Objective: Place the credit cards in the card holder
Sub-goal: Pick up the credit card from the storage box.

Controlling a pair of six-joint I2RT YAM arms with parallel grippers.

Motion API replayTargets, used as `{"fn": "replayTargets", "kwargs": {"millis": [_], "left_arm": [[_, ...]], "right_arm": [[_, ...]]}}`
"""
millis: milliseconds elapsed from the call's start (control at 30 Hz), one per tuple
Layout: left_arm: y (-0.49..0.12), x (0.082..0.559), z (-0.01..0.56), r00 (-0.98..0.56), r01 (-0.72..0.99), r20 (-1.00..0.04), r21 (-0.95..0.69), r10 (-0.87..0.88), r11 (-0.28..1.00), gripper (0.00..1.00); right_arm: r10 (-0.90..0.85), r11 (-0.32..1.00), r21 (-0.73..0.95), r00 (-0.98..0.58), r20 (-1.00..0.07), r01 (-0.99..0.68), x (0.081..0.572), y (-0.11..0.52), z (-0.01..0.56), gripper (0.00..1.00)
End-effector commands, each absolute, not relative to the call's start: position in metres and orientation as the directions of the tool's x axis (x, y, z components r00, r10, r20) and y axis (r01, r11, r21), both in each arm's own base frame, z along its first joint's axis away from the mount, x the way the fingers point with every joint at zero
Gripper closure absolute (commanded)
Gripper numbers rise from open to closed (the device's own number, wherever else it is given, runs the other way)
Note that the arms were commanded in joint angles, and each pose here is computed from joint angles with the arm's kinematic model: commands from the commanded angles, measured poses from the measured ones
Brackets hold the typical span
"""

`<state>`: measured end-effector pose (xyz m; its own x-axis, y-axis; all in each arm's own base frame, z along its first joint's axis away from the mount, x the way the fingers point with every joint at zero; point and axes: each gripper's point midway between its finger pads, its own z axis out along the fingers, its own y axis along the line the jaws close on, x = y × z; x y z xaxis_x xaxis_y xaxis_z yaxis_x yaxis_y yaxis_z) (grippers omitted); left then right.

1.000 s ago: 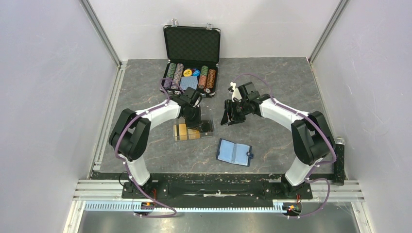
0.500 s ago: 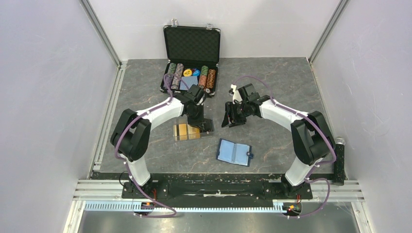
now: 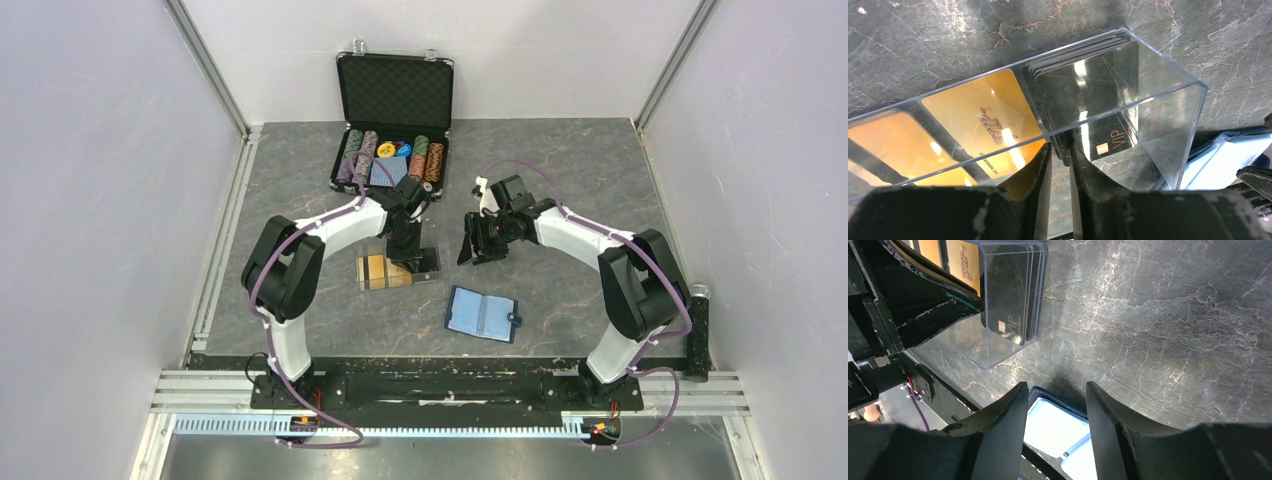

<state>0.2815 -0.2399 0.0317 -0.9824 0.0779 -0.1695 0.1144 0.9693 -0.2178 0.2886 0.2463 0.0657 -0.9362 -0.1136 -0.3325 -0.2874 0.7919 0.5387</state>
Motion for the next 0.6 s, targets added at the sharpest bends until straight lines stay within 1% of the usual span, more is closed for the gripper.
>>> {"fn": "replayTargets", "kwargs": {"millis": [0, 167, 367, 467, 533, 567], "left_arm": [[-0.248, 0.291, 0.042, -0.97, 0.162, -0.213, -0.227, 0.113, 0.96, 0.72], [-0.247, 0.293, 0.039, -0.973, 0.143, -0.211, -0.218, 0.097, 0.965, 0.63], [-0.247, 0.288, 0.028, -0.977, 0.143, -0.187, -0.198, 0.106, 0.97, 0.62], [-0.253, 0.286, 0.026, -0.976, 0.155, -0.184, -0.21, 0.117, 0.965, 0.67], [-0.257, 0.285, 0.026, -0.975, 0.161, -0.187, -0.219, 0.121, 0.962, 0.79], [-0.26, 0.285, 0.027, -0.974, 0.167, -0.19, -0.221, 0.125, 0.961, 0.87]], "right_arm": [[-0.115, 0.785, 0.528, -0.913, -0.391, -0.325, 0.292, 0.246, 0.077, 0.51], [-0.111, 0.781, 0.535, -0.915, -0.389, -0.322, 0.29, 0.246, 0.075, 0.51], [-0.114, 0.781, 0.535, -0.916, -0.385, -0.322, 0.289, 0.246, 0.073, 0.51], [-0.115, 0.781, 0.534, -0.916, -0.385, -0.323, 0.289, 0.246, 0.072, 0.51], [-0.113, 0.781, 0.534, -0.915, -0.387, -0.322, 0.289, 0.246, 0.073, 0.51], [-0.111, 0.781, 0.536, -0.916, -0.386, -0.321, 0.288, 0.246, 0.073, 0.51]]}}
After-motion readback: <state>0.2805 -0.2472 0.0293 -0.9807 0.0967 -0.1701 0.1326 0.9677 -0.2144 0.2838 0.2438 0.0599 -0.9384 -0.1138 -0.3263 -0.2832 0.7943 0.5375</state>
